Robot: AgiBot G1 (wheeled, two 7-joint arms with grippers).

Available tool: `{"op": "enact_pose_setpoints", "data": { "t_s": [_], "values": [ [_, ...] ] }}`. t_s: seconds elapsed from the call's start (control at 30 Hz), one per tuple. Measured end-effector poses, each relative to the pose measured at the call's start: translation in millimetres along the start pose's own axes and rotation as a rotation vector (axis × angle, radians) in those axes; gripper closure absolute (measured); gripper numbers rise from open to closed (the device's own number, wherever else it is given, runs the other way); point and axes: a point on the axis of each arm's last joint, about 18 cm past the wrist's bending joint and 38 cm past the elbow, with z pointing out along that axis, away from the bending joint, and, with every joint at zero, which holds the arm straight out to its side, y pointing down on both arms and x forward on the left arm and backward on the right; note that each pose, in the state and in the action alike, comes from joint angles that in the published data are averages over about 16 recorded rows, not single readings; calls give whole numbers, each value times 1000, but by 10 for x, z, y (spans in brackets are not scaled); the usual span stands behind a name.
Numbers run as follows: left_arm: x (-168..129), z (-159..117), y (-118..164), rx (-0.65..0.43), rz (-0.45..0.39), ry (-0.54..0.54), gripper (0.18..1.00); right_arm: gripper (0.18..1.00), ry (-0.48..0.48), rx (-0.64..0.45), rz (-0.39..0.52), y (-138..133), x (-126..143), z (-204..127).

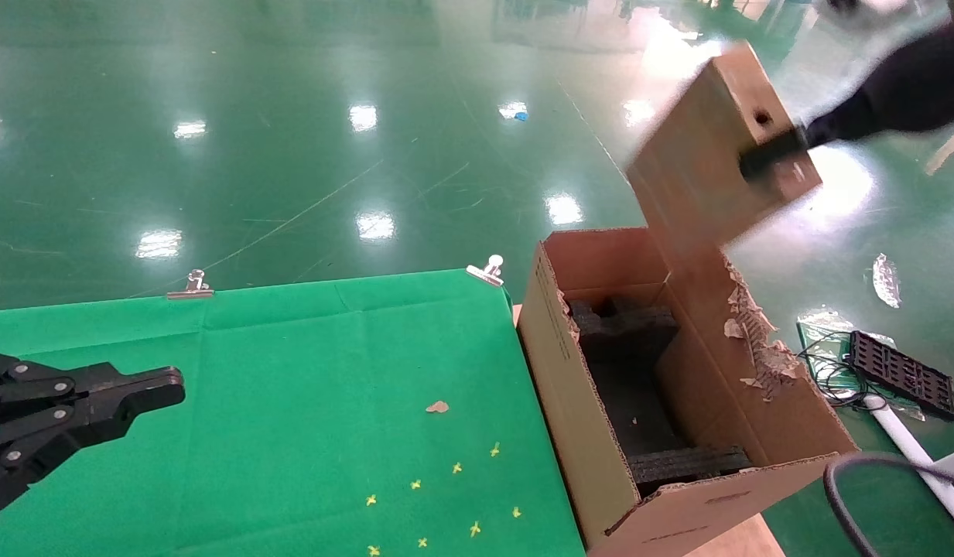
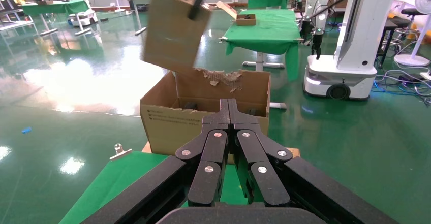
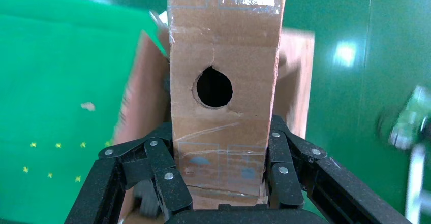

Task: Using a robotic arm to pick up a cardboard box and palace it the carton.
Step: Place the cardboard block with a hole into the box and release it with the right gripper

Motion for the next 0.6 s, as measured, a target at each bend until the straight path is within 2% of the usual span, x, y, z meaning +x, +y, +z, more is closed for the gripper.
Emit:
{"op": "enact_pose_setpoints", "data": {
  "t_s": [0.3,0.6],
  "values": [
    [0,0,0,0,0,0,987,847,36,-152,209,650,322,440],
    [0,0,0,0,0,0,945,849,90,-252,262,1056,462,845]
  ]
}}
